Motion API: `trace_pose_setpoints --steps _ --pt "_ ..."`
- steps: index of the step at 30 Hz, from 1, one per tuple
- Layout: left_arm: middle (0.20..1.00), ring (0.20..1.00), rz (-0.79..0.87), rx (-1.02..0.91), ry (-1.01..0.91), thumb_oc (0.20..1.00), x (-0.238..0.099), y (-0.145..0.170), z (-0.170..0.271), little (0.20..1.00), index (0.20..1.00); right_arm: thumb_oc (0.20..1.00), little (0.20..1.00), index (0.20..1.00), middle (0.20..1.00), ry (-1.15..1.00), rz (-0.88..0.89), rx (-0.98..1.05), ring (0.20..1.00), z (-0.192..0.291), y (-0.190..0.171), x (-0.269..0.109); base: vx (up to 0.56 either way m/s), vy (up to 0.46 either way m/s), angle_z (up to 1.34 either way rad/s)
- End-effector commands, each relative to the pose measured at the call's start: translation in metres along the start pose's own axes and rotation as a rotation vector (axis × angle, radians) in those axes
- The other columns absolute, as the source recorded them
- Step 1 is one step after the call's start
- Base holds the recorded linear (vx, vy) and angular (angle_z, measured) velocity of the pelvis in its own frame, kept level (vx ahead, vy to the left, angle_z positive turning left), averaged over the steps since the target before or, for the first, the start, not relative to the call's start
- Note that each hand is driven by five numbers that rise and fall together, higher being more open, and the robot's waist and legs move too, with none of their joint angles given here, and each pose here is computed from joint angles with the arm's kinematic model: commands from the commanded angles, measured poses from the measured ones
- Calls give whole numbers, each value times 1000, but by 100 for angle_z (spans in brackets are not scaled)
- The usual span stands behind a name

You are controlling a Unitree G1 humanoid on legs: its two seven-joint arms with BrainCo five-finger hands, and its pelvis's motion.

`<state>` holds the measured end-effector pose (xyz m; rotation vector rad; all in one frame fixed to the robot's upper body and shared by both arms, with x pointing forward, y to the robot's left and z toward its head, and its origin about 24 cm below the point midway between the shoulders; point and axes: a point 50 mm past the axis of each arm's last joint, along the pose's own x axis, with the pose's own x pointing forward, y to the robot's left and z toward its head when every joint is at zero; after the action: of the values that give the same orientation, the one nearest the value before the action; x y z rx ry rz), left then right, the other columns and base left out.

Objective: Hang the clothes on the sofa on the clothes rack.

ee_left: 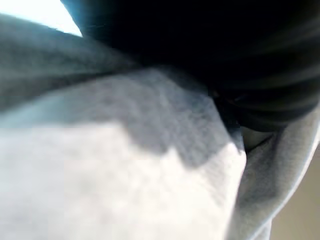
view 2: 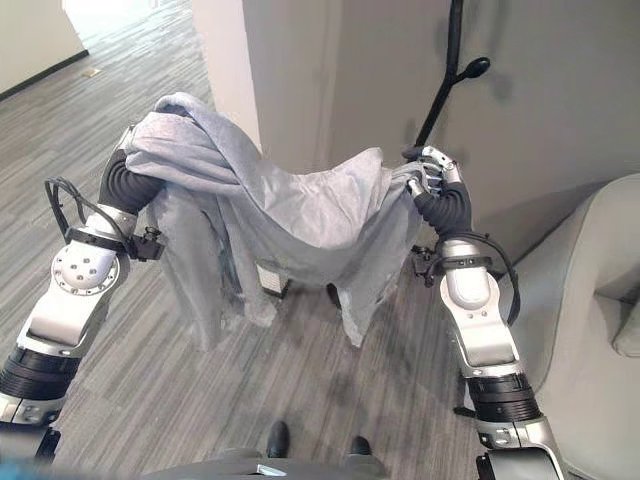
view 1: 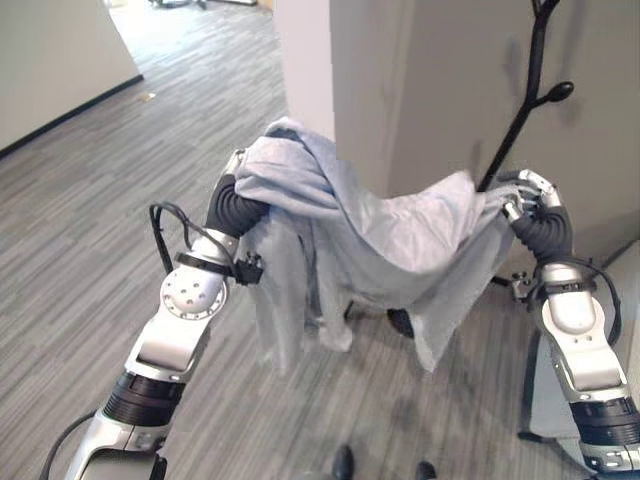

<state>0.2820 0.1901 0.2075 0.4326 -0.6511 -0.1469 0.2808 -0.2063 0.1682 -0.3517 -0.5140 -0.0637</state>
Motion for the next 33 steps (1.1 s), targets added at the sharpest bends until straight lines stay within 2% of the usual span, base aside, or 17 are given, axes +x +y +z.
trace_pose_setpoints --steps 1,7,12,21,26,33 --pt "200 200 30 -18 -80 200 5 3 12 200 200 200 200 200 200 -126 -42 -5 200 21 -13 9 18 29 -8" --pt "200 200 39 -12 -75 200 1 5 12 200 200 200 200 200 200 -142 -31 12 200 25 -8 13 -23 28 -3" --pt "200 200 35 -18 -122 200 12 7 21 200 200 200 200 200 200 -200 -26 43 200 37 -1 24 -114 -97 -15" --pt "200 200 69 -37 -183 200 15 12 31 200 200 200 200 200 200 -257 -38 30 200 49 -7 35 134 -470 14" --pt "200 200 62 -131 -165 200 20 -4 25 200 200 200 200 200 200 -262 -101 -38 200 48 -30 29 73 -489 104" --pt "200 200 64 -121 -133 200 10 -4 19 200 200 200 200 200 200 -209 -60 -26 200 37 -23 26 88 -123 21"
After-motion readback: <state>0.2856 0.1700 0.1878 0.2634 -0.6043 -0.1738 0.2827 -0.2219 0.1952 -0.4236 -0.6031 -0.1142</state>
